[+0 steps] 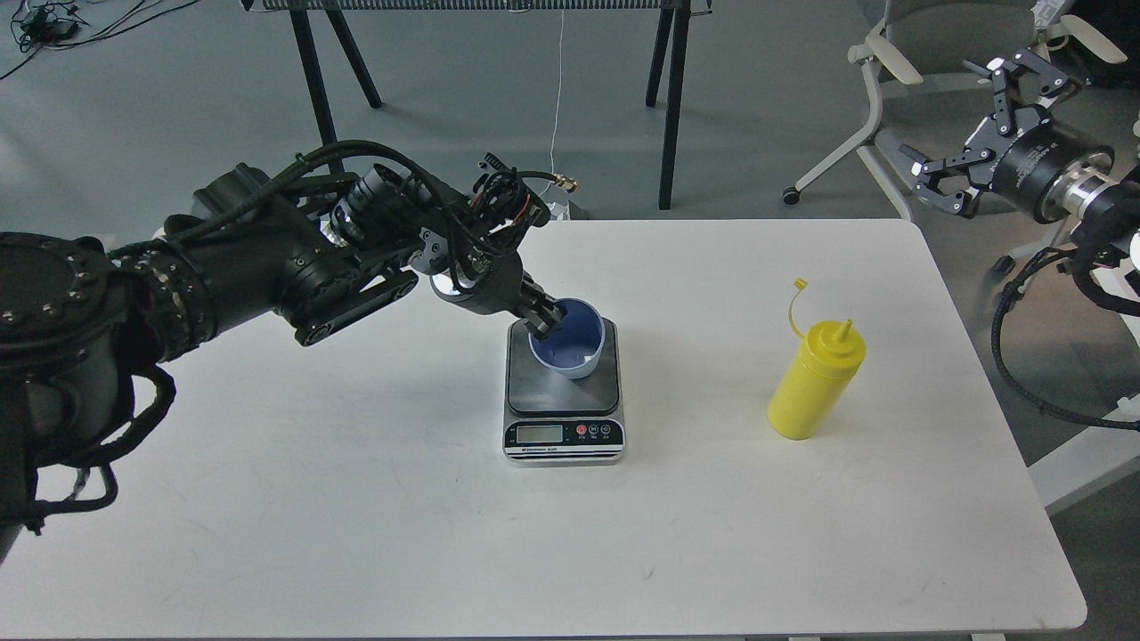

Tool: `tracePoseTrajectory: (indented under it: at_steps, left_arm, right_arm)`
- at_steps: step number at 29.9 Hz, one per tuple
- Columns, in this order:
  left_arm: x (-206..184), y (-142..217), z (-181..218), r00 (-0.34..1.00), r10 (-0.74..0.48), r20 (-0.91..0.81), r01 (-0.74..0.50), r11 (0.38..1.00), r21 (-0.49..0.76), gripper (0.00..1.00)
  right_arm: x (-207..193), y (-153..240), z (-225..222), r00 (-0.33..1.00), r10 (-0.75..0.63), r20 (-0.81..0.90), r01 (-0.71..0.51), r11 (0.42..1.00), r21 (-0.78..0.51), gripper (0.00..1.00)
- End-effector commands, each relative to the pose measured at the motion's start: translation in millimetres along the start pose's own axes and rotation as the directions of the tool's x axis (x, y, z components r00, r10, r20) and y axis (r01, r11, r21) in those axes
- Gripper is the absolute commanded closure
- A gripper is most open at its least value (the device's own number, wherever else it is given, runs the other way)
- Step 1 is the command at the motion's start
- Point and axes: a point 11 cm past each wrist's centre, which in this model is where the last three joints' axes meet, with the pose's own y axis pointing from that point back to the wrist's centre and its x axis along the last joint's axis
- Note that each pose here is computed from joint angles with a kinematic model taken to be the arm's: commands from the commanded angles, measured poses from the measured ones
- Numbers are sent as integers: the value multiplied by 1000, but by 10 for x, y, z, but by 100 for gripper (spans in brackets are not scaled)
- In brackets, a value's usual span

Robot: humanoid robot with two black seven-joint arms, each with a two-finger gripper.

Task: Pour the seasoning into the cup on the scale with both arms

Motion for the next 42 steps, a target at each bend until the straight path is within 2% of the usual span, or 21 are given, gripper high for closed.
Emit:
tracePoseTrajectory:
  at_steps: [1, 7, 10, 14, 15, 17, 18, 26, 34, 42]
  left_arm:
    - [-9, 8, -17, 1000, -1, -2, 1, 1000, 4, 88]
    - [-9, 9, -29, 1000, -1, -4, 1, 1000, 8, 85]
    - [-18, 9, -34, 1000, -1, -7, 1, 1000, 7, 79]
    - [-16, 2, -24, 1000, 1, -10, -1, 1000, 4, 67]
    - [-17, 4, -29, 1000, 1, -11, -1, 1000, 5, 62]
    - [-6, 9, -28, 1000, 4, -13, -4, 1000, 4, 38]
    - [5, 12, -25, 1000, 9, -16, -9, 1000, 2, 31]
    - [35, 22, -31, 999, 28, -44, -28, 1000, -6, 16]
    - [181, 90, -152, 991, 79, -112, -77, 997, 23, 9]
    - [921, 655, -191, 921, 296, -253, -309, 951, -13, 4]
  right_arm:
    - [0, 0, 3, 1000, 0, 0, 0, 1000, 0, 1]
    - [0, 0, 3, 1000, 0, 0, 0, 1000, 0, 1]
    - [4, 2, 6, 1000, 1, 1, -1, 1000, 0, 1]
    - [18, 9, 33, 1000, 3, 4, -3, 1000, -5, 1]
    - [19, 9, 36, 1000, 3, 3, -3, 1000, -6, 1]
    - [22, 11, 39, 1000, 4, 4, -4, 1000, -6, 1]
    - [27, 14, 46, 1000, 5, 5, -5, 1000, -7, 1]
    - [26, 14, 50, 1000, 4, 6, -4, 1000, -7, 1]
    - [20, 10, 48, 1000, 2, 8, -2, 1000, -5, 1]
    - [2, 6, 13, 1000, -1, 3, 1, 1000, -3, 1]
